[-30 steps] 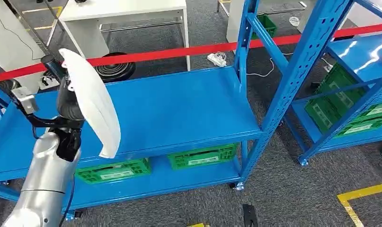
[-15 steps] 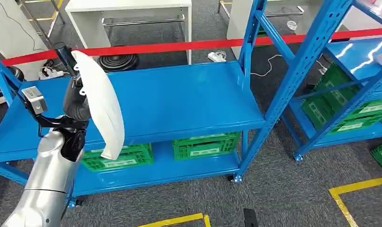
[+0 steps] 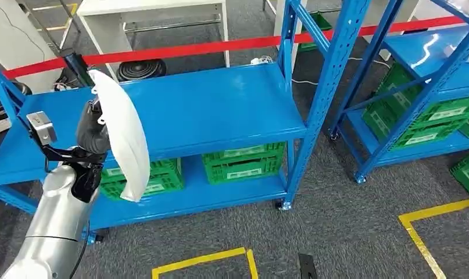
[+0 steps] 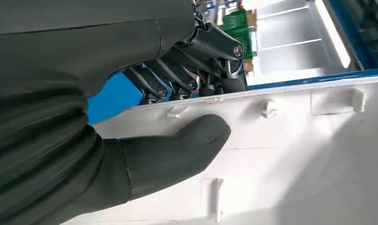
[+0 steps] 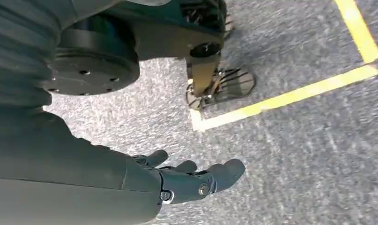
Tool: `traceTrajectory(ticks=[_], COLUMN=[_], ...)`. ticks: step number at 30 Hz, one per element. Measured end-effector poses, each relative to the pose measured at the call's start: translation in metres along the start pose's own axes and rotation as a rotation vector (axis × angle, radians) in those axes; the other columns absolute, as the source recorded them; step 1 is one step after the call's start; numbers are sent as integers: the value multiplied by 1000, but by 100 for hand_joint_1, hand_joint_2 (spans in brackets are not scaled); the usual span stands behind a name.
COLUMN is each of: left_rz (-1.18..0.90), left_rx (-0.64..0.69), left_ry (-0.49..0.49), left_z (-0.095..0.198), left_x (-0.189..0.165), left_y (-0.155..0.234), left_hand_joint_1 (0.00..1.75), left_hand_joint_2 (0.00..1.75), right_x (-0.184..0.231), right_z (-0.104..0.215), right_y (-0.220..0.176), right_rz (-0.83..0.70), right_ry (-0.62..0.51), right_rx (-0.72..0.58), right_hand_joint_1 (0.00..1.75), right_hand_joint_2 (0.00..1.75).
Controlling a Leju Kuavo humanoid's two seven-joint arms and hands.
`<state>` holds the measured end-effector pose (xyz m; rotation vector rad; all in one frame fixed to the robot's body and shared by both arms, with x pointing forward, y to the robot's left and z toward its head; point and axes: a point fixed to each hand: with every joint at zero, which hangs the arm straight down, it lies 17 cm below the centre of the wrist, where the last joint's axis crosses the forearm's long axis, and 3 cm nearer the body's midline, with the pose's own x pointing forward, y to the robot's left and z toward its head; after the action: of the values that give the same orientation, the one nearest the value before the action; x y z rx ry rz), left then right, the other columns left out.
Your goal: Take the parts from the cabinet and place them on the table.
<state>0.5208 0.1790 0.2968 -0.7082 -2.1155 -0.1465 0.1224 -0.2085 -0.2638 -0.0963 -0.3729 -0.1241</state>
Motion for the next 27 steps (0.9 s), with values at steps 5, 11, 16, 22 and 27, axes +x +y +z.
traceTrajectory(ticks=[5,11,16,22,27], left_rz=[-2,16,25,27,35], left_rx=[-20,-32,-39,-49,-54], left_ry=[-15,-15,3,-5,14], left_z=[-12,-25,-25,-32,-30], left_x=[6,6,-2,1,-7], left_y=[-5,-12,-17,-20,-23], left_hand_joint_1=[175,175,175,175,175], left_hand_joint_2=[175,175,175,175,175], right_x=[1,-2,-1,4,1], right_z=[0,0,0,-2,-1], right_y=[0,-3,-3,-6,-6], right_rz=[-5,-20,-53,-59,-65], right_ry=[-8,3,3,-8,-3], right_rx=[0,-9,-4,-7,-1], right_hand_joint_1=[0,0,0,0,0], right_hand_joint_2=[175,175,175,175,175])
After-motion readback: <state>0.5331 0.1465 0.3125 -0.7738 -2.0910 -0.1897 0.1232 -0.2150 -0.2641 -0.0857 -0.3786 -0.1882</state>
